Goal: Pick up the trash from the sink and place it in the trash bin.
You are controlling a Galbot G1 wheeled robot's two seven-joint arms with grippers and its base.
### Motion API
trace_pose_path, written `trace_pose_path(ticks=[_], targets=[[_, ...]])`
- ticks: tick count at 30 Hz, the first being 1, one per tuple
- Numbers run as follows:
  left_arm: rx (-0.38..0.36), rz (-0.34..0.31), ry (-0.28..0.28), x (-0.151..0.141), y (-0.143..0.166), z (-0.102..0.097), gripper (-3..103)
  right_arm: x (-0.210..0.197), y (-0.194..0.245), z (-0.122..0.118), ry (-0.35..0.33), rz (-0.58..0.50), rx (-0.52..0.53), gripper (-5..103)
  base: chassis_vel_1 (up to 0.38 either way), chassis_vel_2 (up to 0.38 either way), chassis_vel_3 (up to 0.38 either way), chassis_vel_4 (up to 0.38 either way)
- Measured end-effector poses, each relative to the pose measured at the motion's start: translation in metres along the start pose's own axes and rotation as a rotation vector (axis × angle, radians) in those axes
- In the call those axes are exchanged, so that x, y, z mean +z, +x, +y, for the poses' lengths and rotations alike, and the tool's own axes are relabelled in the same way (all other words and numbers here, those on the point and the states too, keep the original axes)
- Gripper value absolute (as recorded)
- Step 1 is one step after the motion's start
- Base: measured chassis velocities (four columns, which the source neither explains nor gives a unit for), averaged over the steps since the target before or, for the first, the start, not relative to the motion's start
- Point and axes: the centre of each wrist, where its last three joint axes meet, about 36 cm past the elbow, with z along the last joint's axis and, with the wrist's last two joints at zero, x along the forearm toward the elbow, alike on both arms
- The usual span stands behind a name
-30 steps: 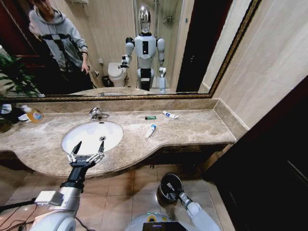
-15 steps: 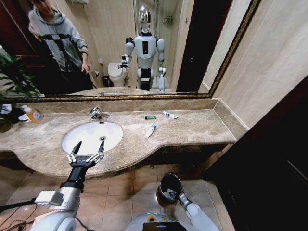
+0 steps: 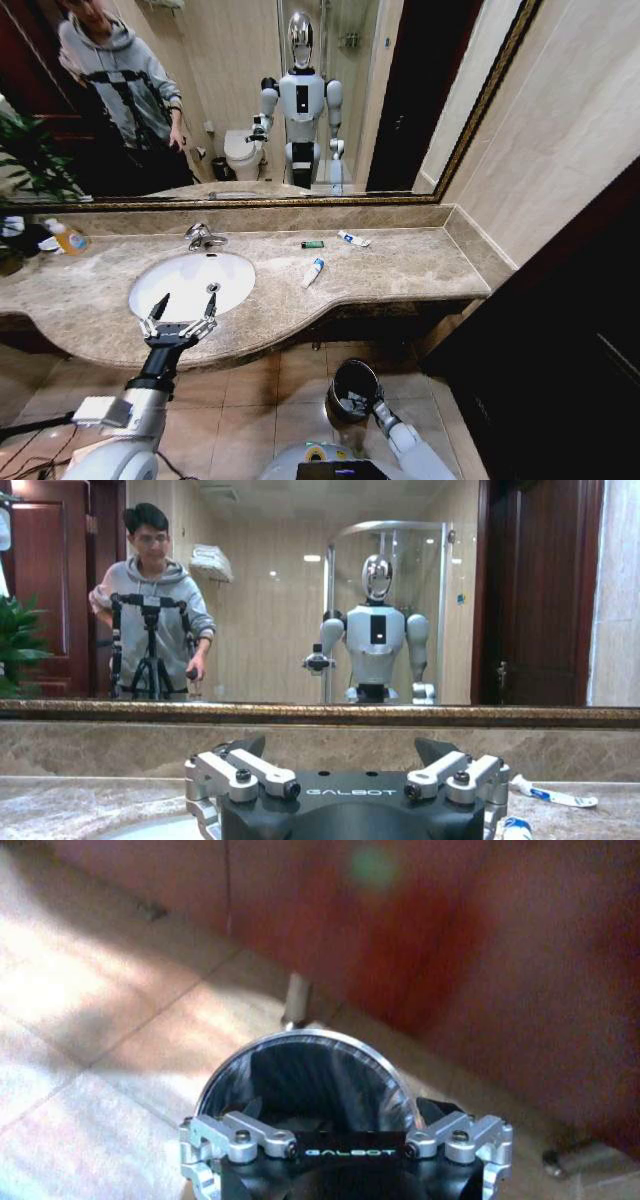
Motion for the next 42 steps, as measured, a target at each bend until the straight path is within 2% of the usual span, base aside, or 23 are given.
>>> trace_pose_path(ticks=[6,11,13,16,19,21,29,35,42], targets=[[0.0,0.0,0.0,0.0,0.0,0.0,100,-0.007,0.03,-0.003,-0.051,-0.039,0.017,100,0.0,0.0,0.0,0.0],[0.0,0.0,0.0,0.0,0.0,0.0,100,-0.033,0.071,-0.002,-0.156,-0.131,0.058,100,0.0,0.0,0.0,0.0],[0.0,0.0,0.0,0.0,0.0,0.0,100,-0.039,0.082,-0.002,-0.172,-0.149,0.061,100,0.0,0.0,0.0,0.0],[0.0,0.0,0.0,0.0,0.0,0.0,100,-0.059,0.117,0.003,-0.222,-0.195,0.045,100,0.0,0.0,0.0,0.0],[0.0,0.0,0.0,0.0,0.0,0.0,100,-0.064,0.135,0.008,-0.236,-0.213,0.039,100,0.0,0.0,0.0,0.0],[0.0,0.0,0.0,0.0,0.0,0.0,100,-0.072,0.167,0.019,-0.259,-0.238,0.032,100,0.0,0.0,0.0,0.0],[0.0,0.0,0.0,0.0,0.0,0.0,100,-0.1,0.231,0.036,-0.273,-0.344,0.043,100,0.0,0.0,0.0,0.0],[0.0,0.0,0.0,0.0,0.0,0.0,100,-0.118,0.257,0.04,-0.263,-0.402,0.059,100,0.0,0.0,0.0,0.0],[0.0,0.0,0.0,0.0,0.0,0.0,100,-0.159,0.291,0.044,-0.282,-0.493,0.02,100,0.0,0.0,0.0,0.0]])
